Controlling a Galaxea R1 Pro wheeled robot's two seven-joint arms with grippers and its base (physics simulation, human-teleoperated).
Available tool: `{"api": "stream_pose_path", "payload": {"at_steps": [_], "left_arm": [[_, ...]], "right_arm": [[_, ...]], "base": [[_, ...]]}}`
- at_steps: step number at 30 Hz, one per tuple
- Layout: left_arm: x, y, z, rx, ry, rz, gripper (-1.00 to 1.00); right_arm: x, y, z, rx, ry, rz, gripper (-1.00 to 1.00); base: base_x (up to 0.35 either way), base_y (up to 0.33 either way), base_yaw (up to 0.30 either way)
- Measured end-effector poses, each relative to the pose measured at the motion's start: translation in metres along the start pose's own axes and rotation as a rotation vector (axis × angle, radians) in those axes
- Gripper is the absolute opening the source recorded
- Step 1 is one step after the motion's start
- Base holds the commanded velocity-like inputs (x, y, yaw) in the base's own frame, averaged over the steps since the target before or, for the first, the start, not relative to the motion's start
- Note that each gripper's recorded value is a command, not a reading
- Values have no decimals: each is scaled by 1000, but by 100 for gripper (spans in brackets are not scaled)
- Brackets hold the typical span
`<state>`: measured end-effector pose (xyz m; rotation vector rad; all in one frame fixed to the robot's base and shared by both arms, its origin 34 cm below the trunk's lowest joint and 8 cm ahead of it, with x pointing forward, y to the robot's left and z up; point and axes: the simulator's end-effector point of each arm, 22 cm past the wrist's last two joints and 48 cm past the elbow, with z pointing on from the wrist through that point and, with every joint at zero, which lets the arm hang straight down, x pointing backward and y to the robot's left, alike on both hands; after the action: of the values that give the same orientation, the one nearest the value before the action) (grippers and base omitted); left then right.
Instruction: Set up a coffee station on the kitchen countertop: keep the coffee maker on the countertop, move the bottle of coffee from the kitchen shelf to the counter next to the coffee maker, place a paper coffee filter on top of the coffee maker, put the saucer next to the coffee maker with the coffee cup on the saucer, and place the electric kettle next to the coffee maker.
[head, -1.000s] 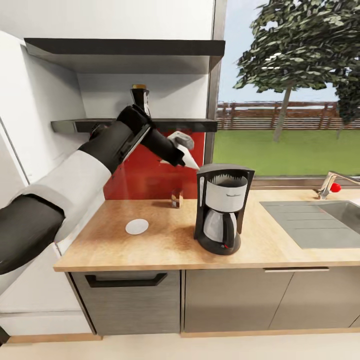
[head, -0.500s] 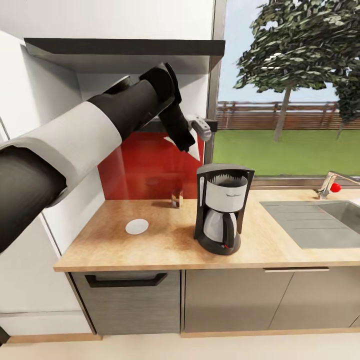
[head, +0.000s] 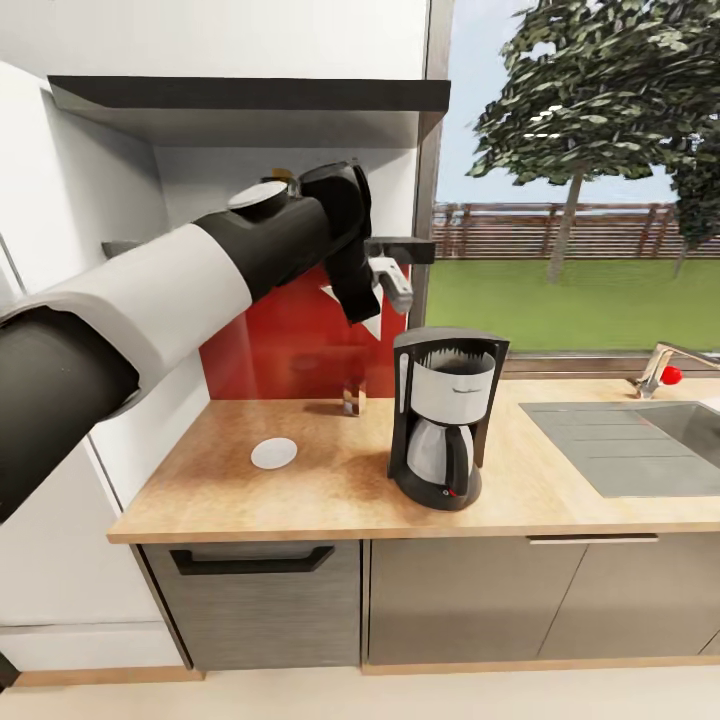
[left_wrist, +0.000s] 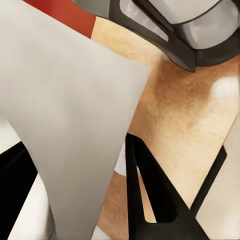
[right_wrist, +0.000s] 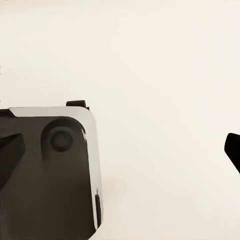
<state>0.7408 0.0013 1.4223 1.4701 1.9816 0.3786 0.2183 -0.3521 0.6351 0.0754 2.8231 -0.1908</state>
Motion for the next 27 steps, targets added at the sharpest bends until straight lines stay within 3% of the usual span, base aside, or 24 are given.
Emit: {"api": "stream_pose_path", "payload": {"at_steps": [7,16,27], "left_arm": [[-2,-9,9,17,-17,-5,-100],[-5,-5,6,-23,-14,25,-100],[-5,-2,5,-45,-9,35,-100]], "right_arm": [[0,15,0,-17,-1,6,100],[-12,18,0,-20,-27,12,100],[-12,19,1,-20,-26,12,100]], "base": [[42,-48,0],[155,-225,0],[17,-270,28]]}}
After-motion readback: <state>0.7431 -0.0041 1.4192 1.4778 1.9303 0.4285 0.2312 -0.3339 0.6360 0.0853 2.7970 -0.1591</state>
